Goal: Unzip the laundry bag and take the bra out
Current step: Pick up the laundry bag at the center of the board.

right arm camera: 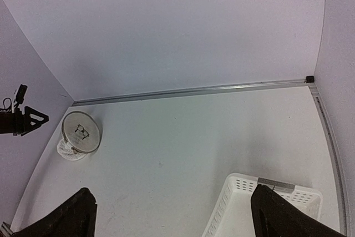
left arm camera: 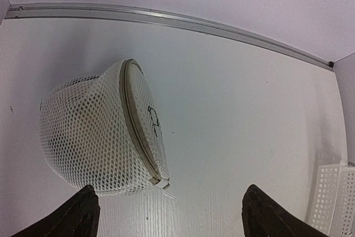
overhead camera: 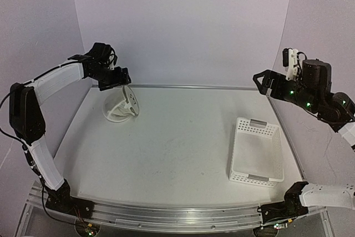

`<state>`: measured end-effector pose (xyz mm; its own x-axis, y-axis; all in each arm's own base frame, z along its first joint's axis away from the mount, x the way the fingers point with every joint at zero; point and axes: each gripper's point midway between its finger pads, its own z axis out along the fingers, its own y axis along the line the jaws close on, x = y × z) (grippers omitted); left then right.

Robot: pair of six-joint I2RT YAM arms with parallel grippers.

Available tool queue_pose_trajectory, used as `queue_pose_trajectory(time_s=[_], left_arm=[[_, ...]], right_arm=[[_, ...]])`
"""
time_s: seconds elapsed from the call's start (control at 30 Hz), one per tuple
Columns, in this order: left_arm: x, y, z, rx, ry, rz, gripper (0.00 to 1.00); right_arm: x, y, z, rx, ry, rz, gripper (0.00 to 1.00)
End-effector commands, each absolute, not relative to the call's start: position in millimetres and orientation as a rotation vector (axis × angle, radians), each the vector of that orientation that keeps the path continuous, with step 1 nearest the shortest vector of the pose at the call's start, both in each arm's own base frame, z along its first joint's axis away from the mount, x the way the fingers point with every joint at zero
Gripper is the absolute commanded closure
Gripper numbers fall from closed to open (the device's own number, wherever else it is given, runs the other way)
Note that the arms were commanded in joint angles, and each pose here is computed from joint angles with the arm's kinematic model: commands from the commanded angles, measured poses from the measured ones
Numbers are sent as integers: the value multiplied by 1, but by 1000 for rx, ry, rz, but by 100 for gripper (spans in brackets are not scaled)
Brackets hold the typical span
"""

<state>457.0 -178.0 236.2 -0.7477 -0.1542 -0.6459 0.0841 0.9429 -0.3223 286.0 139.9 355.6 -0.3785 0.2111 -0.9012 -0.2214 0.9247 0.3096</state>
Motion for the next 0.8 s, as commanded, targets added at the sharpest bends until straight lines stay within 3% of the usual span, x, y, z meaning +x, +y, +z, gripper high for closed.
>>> queue_pose_trajectory(time_s=[0.0, 0.77], left_arm=[[474, -178, 244, -37, 2354, -400, 12], [520, -167, 173, -68, 2514, -365, 39]], right_arm=[[284, 139, 364, -8, 1874, 461, 2], [287, 145, 353, -20, 1931, 463, 2]])
